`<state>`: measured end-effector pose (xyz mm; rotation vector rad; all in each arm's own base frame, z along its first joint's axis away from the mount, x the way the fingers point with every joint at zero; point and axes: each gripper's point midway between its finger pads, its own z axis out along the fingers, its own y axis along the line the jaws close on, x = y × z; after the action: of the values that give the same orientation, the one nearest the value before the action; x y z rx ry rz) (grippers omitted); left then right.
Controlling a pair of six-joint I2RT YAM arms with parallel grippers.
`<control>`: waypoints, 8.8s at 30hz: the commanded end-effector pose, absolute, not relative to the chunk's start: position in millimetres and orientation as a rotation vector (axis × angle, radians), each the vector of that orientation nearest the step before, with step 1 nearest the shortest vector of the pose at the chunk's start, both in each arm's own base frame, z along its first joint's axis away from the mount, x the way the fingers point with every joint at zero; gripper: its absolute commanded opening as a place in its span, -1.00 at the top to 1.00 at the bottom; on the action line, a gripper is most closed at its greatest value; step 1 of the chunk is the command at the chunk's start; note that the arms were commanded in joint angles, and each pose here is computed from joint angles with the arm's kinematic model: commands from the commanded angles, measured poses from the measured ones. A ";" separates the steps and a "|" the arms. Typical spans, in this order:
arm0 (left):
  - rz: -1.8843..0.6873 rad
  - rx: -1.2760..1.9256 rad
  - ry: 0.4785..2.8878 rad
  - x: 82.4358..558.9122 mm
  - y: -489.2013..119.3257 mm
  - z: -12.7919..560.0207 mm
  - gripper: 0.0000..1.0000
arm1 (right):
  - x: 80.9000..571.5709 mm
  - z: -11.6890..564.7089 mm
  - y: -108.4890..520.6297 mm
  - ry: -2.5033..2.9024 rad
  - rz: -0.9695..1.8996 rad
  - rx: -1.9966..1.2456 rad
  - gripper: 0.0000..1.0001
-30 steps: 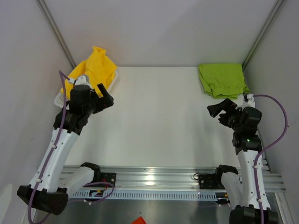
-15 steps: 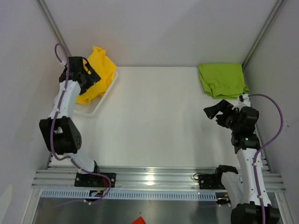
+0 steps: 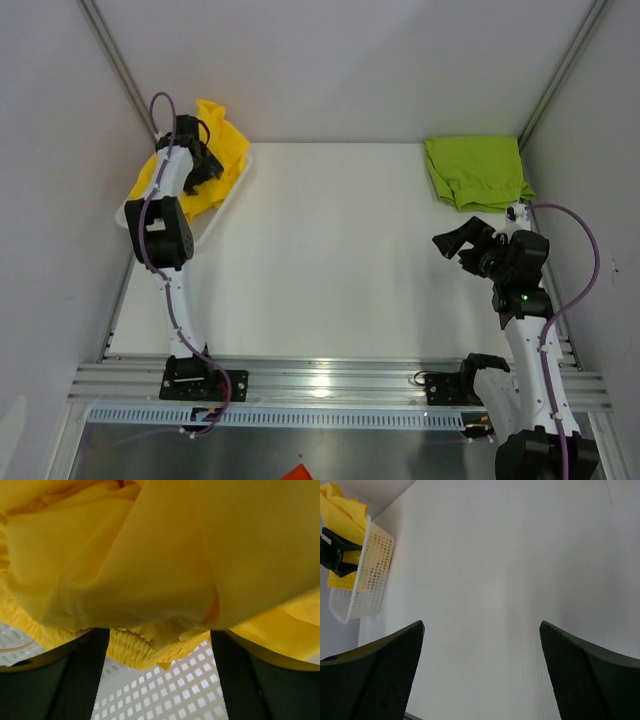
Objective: Fold and stack the shorts
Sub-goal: Grab the shorts from the pile, then move the shorts to the center of the board, then flatten the shorts out
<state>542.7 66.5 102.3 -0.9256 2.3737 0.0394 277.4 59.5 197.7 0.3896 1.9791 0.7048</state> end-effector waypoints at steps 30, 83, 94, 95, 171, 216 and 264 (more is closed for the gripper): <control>-0.405 -0.293 1.094 311.8 -22.4 682.2 1.00 | 283.7 207.1 105.4 1.964 0.776 0.262 -0.99; -1.300 -0.046 1.628 255.9 -228.3 391.0 1.00 | 273.7 266.7 273.3 1.799 0.772 -0.316 -0.86; -1.155 -0.044 1.803 256.2 -215.9 373.9 1.00 | 234.3 184.7 227.6 1.973 0.736 -0.328 -0.89; -1.155 -0.045 1.800 255.8 -215.1 374.9 1.00 | 232.0 181.1 224.7 1.978 0.735 -0.321 -0.89; -1.715 0.203 1.819 233.9 -186.1 296.4 0.91 | 247.9 350.2 112.0 2.058 0.497 -0.119 1.00; -0.733 -0.424 2.168 285.6 -104.2 105.7 -0.91 | 314.9 75.6 51.6 2.430 0.547 0.444 -0.11; -0.767 -0.382 2.167 293.6 -110.6 83.6 -0.62 | 276.5 22.1 36.5 2.623 0.213 0.542 0.05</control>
<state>289.6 -106.5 77.2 -0.4265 2.1984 -0.7473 294.6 50.0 22.8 0.5270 2.5818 0.3260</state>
